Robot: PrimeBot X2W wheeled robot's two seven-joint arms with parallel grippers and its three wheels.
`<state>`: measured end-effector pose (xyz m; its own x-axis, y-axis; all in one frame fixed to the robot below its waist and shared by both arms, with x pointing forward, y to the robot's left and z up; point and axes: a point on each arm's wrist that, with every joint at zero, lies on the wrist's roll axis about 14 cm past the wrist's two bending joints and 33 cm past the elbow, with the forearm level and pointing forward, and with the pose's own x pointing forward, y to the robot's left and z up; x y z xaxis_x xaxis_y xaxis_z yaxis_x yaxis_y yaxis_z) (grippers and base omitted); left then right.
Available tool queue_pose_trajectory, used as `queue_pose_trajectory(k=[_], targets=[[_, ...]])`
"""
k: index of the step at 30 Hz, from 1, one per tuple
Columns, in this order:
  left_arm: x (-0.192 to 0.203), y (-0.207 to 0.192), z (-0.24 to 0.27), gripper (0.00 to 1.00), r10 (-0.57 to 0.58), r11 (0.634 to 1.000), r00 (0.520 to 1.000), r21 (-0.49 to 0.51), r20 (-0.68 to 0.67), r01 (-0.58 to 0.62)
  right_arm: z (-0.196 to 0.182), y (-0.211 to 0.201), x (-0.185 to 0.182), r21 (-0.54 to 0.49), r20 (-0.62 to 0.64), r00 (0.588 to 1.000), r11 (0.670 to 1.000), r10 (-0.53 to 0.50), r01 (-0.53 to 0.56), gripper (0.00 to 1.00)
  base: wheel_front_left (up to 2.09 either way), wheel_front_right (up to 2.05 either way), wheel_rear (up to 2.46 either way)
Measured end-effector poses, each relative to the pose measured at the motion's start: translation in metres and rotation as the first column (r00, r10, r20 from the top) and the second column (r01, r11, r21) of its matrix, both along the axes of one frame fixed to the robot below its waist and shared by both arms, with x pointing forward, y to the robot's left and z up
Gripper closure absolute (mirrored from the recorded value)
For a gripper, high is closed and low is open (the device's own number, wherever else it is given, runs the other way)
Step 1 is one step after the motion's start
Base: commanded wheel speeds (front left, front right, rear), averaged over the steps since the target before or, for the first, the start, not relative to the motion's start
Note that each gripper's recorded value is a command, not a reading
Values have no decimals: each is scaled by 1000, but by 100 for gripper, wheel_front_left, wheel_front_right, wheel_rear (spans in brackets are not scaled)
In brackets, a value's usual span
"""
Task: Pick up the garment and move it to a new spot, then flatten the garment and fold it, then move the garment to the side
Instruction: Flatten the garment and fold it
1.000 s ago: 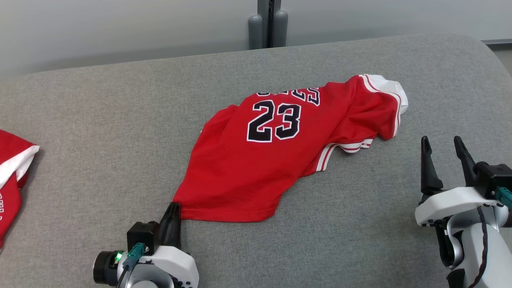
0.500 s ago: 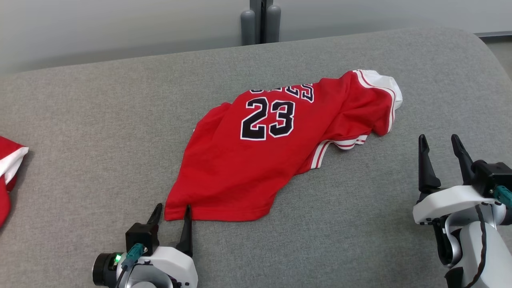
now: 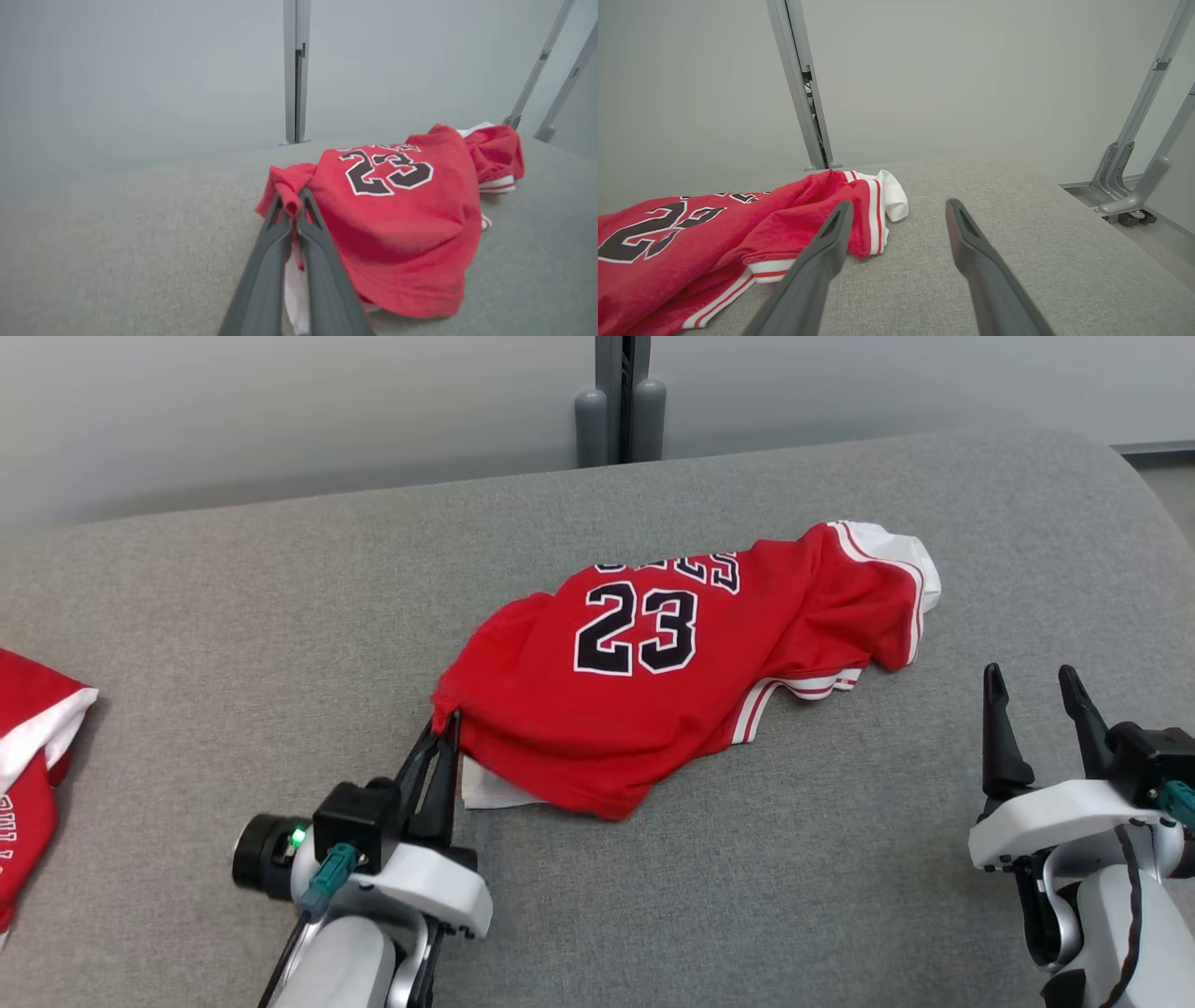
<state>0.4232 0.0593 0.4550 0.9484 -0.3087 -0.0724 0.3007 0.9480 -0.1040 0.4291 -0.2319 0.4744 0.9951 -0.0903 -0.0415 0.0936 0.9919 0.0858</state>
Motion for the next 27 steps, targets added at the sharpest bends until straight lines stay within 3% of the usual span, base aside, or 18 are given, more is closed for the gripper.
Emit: queue_pose_trajectory(k=[5,11,15,18,22,27], targets=[[7,-36,77,100,-168,986,955,56,243,159,5,7,-5,16,12,1000,1000,16,-16,0,0,0,0],[4,-79,197,100,-309,950,783,128,540,286,10,17,-11,26,25,999,999,37,-38,0,0,0,0],[-18,-106,256,100,-369,919,661,151,654,364,12,18,-19,30,28,999,999,40,-41,0,0,0,0],[-25,-117,284,100,-370,910,612,143,699,388,15,14,-23,37,36,999,999,29,-30,0,0,0,0],[-6,-113,308,100,-324,929,613,121,720,349,13,12,-25,44,32,999,999,21,-23,0,0,0,0],[47,-75,298,100,-240,969,698,123,675,215,5,10,-25,54,13,1000,998,16,-16,0,0,0,0]])
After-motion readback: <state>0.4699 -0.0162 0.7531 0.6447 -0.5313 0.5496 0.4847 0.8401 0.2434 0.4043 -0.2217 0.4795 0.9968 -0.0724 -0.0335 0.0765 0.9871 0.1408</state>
